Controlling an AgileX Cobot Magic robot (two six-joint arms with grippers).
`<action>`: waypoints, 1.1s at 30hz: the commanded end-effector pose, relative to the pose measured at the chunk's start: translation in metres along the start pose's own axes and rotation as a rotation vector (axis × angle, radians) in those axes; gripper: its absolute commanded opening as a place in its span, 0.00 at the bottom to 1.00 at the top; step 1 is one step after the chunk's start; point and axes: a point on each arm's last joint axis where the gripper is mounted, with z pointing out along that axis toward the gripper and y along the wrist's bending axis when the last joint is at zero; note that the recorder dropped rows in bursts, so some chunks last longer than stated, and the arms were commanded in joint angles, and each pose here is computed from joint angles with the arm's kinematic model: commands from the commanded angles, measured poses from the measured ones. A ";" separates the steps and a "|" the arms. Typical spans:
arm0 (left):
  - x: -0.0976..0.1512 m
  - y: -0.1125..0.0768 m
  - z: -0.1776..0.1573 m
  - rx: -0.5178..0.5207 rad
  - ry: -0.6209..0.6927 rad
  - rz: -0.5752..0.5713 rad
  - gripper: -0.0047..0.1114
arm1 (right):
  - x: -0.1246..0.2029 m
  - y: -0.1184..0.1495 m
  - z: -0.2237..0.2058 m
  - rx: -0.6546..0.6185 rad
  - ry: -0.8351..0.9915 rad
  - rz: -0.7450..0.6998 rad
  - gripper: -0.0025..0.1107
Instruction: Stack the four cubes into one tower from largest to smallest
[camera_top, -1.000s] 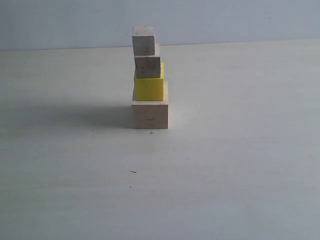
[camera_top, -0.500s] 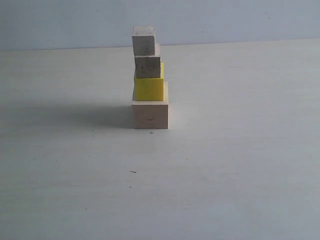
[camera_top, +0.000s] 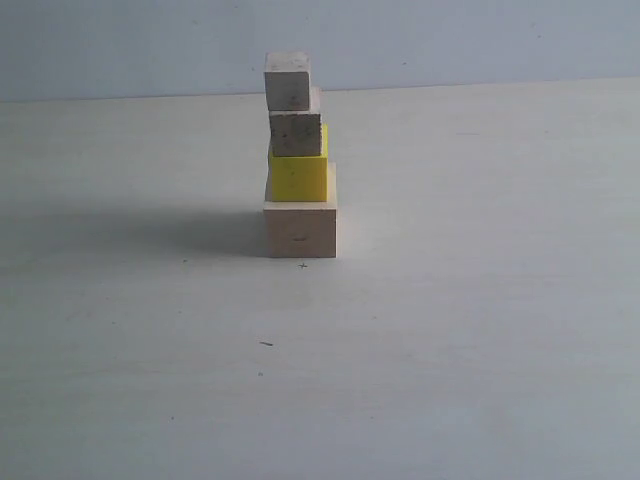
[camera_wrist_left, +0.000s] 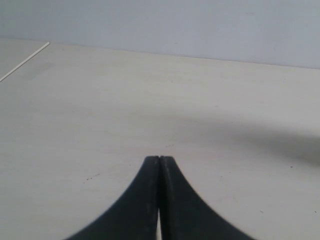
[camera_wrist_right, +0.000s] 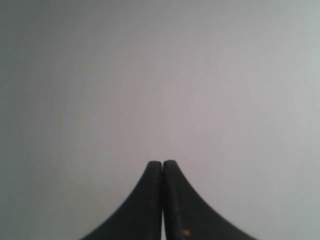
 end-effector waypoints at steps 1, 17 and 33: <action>0.000 0.000 0.000 -0.002 -0.007 0.003 0.04 | 0.002 0.000 0.000 0.001 0.004 0.007 0.02; 0.000 0.000 0.000 -0.002 -0.007 0.003 0.04 | 0.002 -0.003 0.000 0.025 0.000 -0.010 0.02; 0.000 0.000 0.000 -0.002 -0.007 0.003 0.04 | 0.063 -0.028 -0.009 0.364 0.331 0.217 0.02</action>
